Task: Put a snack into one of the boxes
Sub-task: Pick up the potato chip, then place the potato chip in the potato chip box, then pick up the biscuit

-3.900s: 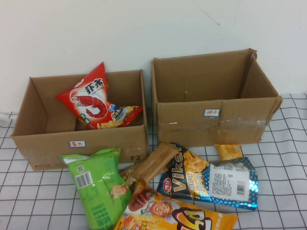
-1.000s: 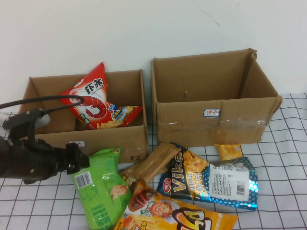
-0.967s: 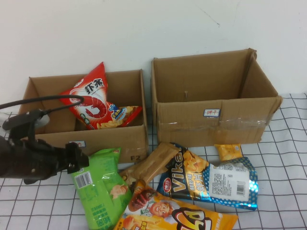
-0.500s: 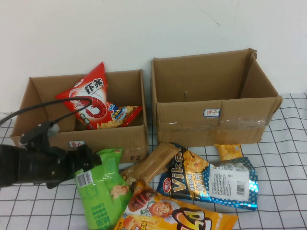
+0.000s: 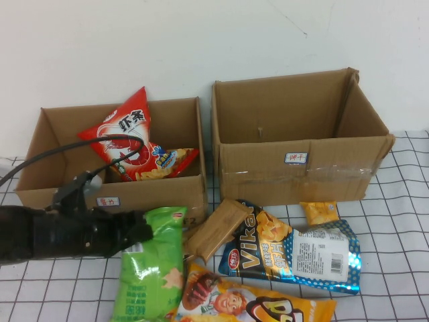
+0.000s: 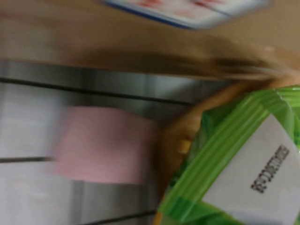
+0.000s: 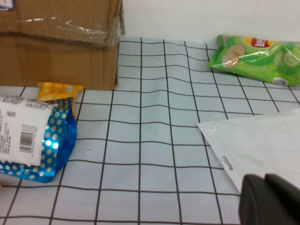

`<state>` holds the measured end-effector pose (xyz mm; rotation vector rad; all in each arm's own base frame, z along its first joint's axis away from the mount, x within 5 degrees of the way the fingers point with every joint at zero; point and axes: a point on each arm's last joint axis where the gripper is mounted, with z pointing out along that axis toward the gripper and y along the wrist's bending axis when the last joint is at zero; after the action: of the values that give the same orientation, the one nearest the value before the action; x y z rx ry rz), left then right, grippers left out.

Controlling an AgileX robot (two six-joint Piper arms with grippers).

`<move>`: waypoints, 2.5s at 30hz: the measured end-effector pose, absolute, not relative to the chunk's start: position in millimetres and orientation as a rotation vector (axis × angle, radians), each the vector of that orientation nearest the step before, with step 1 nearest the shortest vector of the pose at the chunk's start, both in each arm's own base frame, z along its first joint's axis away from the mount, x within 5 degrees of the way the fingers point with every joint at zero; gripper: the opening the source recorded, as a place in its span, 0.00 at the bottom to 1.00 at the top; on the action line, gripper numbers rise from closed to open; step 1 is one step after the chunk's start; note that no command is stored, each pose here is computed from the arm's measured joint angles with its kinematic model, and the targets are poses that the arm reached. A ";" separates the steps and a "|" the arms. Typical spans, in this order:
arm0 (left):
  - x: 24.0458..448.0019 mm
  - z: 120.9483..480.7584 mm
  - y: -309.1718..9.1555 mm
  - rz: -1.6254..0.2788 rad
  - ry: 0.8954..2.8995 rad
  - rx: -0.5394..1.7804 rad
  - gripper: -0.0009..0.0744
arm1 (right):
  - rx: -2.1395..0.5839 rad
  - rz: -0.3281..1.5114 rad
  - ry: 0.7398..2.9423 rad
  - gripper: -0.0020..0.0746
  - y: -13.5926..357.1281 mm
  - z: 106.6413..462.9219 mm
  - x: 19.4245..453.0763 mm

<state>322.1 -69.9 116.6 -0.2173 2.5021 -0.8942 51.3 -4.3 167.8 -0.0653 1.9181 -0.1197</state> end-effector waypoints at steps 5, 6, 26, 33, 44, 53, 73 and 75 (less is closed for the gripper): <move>317.6 135.4 -79.3 -1.043 2.431 -0.095 0.19 | -0.065 -0.120 1.918 0.03 -4.3 167.8 51.3; 316.8 142.2 -80.1 -1.054 2.410 -0.074 0.19 | -0.065 -0.120 1.918 0.02 -4.3 167.8 51.3; 303.6 349.9 -48.4 -0.410 1.776 0.174 0.12 | -0.065 -0.120 1.918 0.03 -4.3 167.8 51.3; 350.2 346.5 -49.8 -0.378 1.786 0.175 0.11 | -0.080 -0.130 1.918 0.03 -4.3 167.8 51.3; 415.6 240.0 -47.0 -0.407 2.049 0.113 0.56 | -0.083 -0.132 1.918 0.02 -4.3 167.8 51.3; 410.9 256.8 7.2 -0.671 1.979 -0.096 0.59 | -0.083 -0.132 1.918 0.03 -4.3 167.8 51.3; 251.4 333.3 15.4 -0.452 1.939 0.128 0.01 | -0.081 -0.127 1.918 0.03 -4.1 167.8 51.3; 241.7 327.6 8.0 -0.434 1.940 0.136 0.01 | -0.022 -0.061 1.914 0.03 -2.5 168.1 51.5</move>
<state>241.7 8.0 327.6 0.1362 1.9396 -0.4341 51.5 -2.5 168.1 -0.0216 1.9143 -0.0614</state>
